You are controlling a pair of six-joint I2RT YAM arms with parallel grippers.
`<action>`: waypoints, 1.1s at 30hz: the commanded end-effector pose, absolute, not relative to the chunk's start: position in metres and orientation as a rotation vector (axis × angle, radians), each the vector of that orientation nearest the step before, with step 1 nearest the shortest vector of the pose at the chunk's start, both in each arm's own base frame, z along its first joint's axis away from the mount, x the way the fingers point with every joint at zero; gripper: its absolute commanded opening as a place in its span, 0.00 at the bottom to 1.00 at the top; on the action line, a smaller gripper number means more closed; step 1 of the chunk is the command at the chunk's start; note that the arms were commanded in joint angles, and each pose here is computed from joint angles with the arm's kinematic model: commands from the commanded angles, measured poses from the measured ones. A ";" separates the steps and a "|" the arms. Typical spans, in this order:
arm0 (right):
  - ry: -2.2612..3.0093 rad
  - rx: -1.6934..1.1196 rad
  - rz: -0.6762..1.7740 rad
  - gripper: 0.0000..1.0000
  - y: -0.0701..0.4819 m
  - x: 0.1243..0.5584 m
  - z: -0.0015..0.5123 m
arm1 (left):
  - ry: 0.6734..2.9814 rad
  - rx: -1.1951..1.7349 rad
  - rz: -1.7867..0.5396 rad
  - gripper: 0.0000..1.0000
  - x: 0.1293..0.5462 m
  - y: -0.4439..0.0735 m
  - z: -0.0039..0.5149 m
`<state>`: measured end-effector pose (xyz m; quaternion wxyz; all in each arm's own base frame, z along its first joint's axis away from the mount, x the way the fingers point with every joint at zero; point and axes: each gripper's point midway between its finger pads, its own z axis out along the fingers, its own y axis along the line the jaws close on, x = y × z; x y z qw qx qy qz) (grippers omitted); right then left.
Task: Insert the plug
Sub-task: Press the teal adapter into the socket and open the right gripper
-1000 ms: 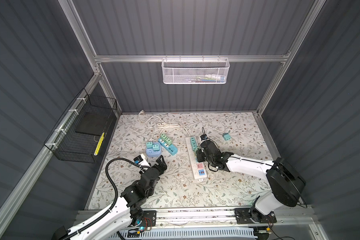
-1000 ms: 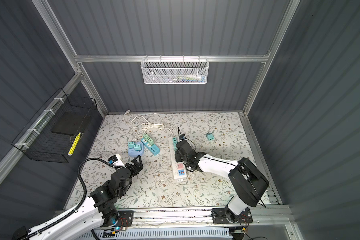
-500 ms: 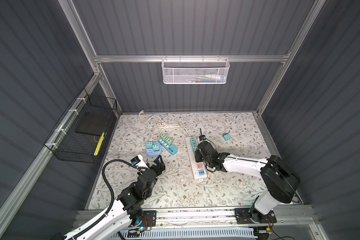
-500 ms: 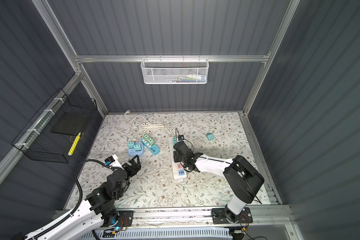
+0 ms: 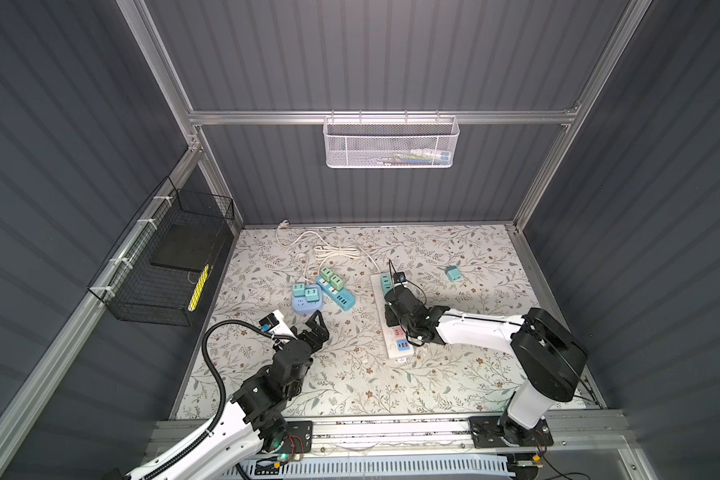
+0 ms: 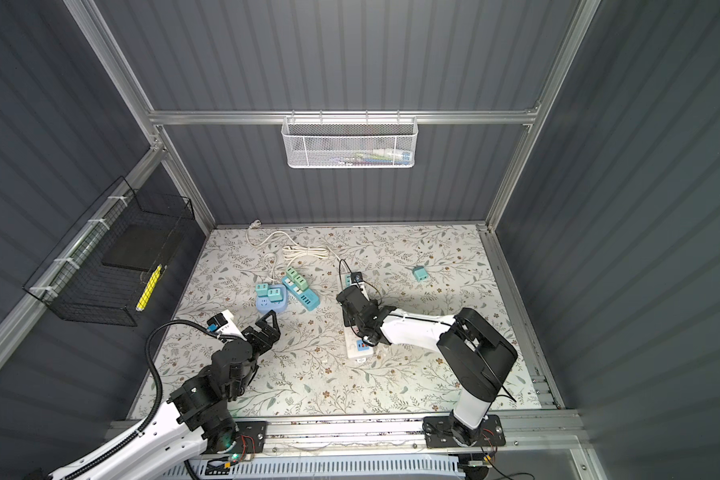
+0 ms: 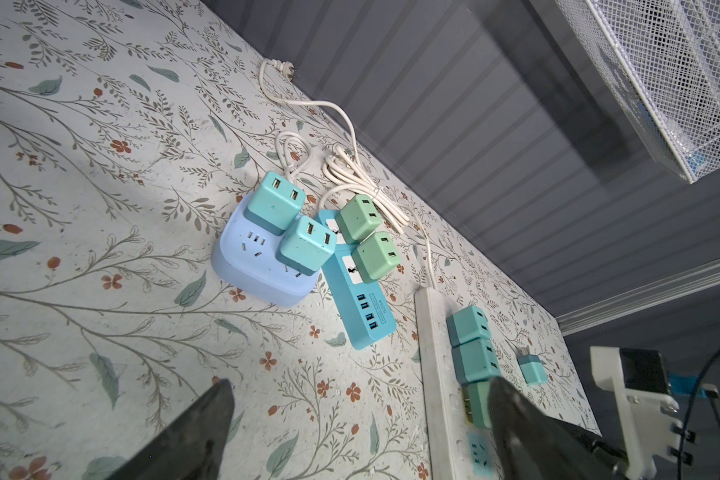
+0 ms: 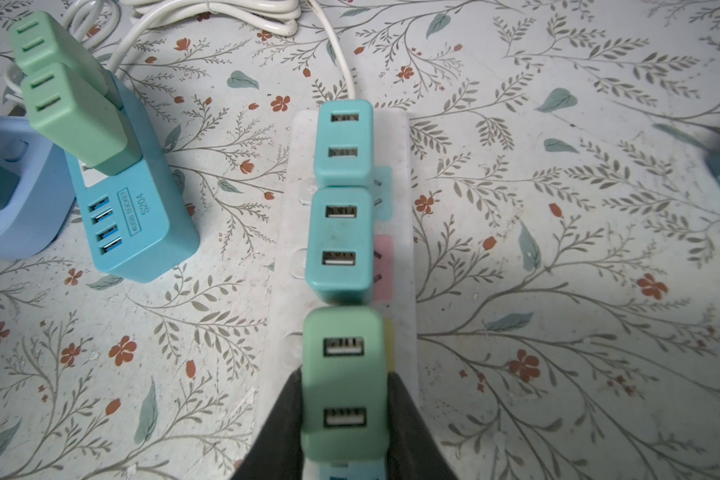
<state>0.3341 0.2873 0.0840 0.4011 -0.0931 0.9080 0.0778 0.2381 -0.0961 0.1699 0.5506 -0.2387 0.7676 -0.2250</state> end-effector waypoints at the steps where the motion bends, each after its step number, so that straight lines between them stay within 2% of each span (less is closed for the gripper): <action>1: 2.358 -0.232 0.086 0.21 0.277 0.327 0.066 | 1.812 -0.572 -0.493 0.95 0.237 -0.089 0.169; 13: 2.530 -0.251 -0.007 0.21 0.265 0.304 0.011 | 1.810 -0.579 -0.486 0.95 0.234 -0.083 0.169; 20: 2.559 -0.263 -0.032 0.23 0.262 0.296 0.004 | 1.817 -0.582 -0.488 0.95 0.233 -0.084 0.167; 24: 2.526 -0.277 0.003 0.34 0.269 0.302 0.022 | 1.817 -0.581 -0.492 0.95 0.234 -0.085 0.168; 28: 2.489 -0.379 0.092 0.54 0.294 0.311 0.054 | 1.815 -0.575 -0.496 0.95 0.234 -0.086 0.170; 33: 2.461 -0.426 0.172 0.62 0.304 0.320 0.086 | 1.831 -0.539 -0.507 0.96 0.236 -0.093 0.172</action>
